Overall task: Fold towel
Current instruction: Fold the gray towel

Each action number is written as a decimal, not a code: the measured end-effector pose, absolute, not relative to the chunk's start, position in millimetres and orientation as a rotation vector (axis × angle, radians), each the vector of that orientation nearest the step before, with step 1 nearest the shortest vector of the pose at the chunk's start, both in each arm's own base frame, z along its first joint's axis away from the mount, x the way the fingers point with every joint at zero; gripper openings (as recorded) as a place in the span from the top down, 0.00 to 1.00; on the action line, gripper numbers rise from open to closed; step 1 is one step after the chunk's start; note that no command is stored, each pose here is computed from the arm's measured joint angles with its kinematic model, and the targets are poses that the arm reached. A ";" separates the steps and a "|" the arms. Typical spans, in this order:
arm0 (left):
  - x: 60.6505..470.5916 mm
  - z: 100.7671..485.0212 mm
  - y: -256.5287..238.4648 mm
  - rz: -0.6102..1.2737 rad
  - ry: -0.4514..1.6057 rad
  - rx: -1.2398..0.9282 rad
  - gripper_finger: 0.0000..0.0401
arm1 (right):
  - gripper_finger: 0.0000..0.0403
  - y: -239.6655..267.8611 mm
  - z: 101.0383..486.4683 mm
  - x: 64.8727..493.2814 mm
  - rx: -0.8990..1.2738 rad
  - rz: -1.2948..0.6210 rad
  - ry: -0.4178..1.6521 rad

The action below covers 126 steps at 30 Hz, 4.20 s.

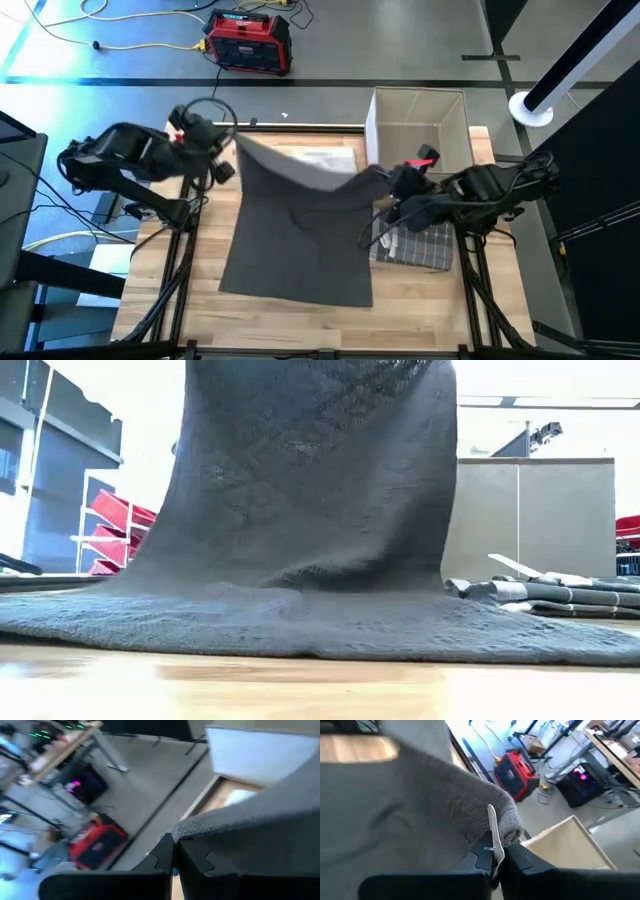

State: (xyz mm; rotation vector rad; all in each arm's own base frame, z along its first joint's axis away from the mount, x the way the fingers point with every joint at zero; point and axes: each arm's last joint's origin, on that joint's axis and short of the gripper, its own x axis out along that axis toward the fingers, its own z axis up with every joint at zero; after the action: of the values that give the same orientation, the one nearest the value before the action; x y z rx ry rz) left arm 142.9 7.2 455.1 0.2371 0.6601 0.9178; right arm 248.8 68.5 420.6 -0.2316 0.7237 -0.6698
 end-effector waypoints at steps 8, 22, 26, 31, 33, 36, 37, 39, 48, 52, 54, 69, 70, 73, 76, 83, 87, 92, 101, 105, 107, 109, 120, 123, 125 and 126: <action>141.8 447.5 6.8 0.805 0.741 0.077 1.00 | 1.00 75.4 381.6 255.0 -0.155 -0.627 0.837; 154.6 346.9 -51.1 0.362 1.325 -0.310 1.00 | 1.00 138.0 295.3 265.6 0.153 -0.139 0.945; 151.6 315.4 -68.7 0.312 1.451 -0.357 1.00 | 1.00 151.4 274.3 263.0 0.232 -0.023 0.961; 157.4 285.5 -91.0 0.175 1.436 -0.419 1.00 | 1.00 158.9 255.7 255.3 0.293 0.029 1.026; 158.5 276.0 -96.6 0.141 1.435 -0.417 1.00 | 1.00 162.1 252.3 254.3 0.309 0.076 1.037; 157.4 262.3 -100.1 0.140 1.468 -0.407 1.00 | 1.00 165.1 246.6 255.3 0.327 0.145 1.033; 156.6 258.5 -100.7 0.151 1.483 -0.401 1.00 | 1.00 165.9 244.2 255.9 0.335 0.167 1.023; 155.6 251.7 -102.5 0.162 1.504 -0.390 1.00 | 1.00 166.8 239.0 257.1 0.348 0.200 0.997; 163.5 218.5 -115.7 0.165 1.508 -0.346 1.00 | 1.00 166.1 203.3 259.3 0.393 0.228 0.970; 168.5 205.7 -121.6 0.151 1.528 -0.342 1.00 | 1.00 175.2 182.1 268.5 0.436 0.289 1.027; 171.0 199.5 -124.6 0.142 1.537 -0.340 1.00 | 1.00 179.4 171.4 272.7 0.456 0.319 1.055; 178.2 174.7 -139.1 0.169 1.611 -0.289 0.77 | 0.93 187.7 152.0 283.2 0.522 0.264 1.170; 178.1 174.1 -139.3 0.168 1.619 -0.291 0.74 | 0.90 187.2 151.1 281.8 0.530 0.257 1.195; 177.9 174.4 -139.7 0.148 1.647 -0.320 0.64 | 0.81 186.3 150.3 277.3 0.587 0.245 1.275; 176.2 181.7 -139.2 0.131 1.697 -0.405 0.58 | 0.75 184.9 156.7 272.0 0.634 0.267 1.336; 169.9 237.9 -132.1 0.182 1.724 -0.303 0.56 | 0.73 170.1 208.3 255.1 0.659 0.287 1.230; 170.0 257.8 -124.1 0.257 1.590 -0.173 0.55 | 0.73 154.8 232.8 238.8 0.693 0.248 1.230; 180.9 252.0 -118.8 0.305 1.461 -0.173 0.55 | 0.73 140.7 245.6 220.1 0.693 0.136 1.261; 205.6 197.0 -112.4 0.332 1.145 -0.274 0.61 | 0.75 124.9 228.0 251.4 0.437 -0.223 0.934; 208.7 176.5 -108.4 0.331 1.129 -0.309 0.67 | 0.82 115.7 197.2 274.0 0.379 -0.291 0.985; 207.7 168.7 -106.8 0.350 1.151 -0.316 0.70 | 0.87 109.2 186.6 280.4 0.381 -0.333 1.010; 206.4 160.4 -107.9 0.375 1.180 -0.348 0.73 | 0.91 106.4 177.1 285.6 0.393 -0.348 1.035; 197.4 124.7 -130.2 0.424 1.316 -0.459 0.91 | 1.00 105.5 146.5 298.1 0.486 -0.377 1.116; 192.1 125.7 -137.5 0.391 1.338 -0.471 0.94 | 1.00 110.7 145.5 295.9 0.497 -0.381 1.121; 186.8 127.9 -142.3 0.346 1.376 -0.480 0.95 | 1.00 115.0 145.6 294.1 0.498 -0.374 1.123; 183.6 129.1 -144.5 0.320 1.402 -0.486 0.96 | 1.00 117.4 145.4 292.5 0.501 -0.376 1.129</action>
State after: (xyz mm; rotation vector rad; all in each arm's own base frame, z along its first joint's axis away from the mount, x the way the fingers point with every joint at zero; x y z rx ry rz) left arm 183.6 -144.5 129.1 -0.4855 1.4016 0.3200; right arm 292.5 117.4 145.4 0.5005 1.1290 -0.3762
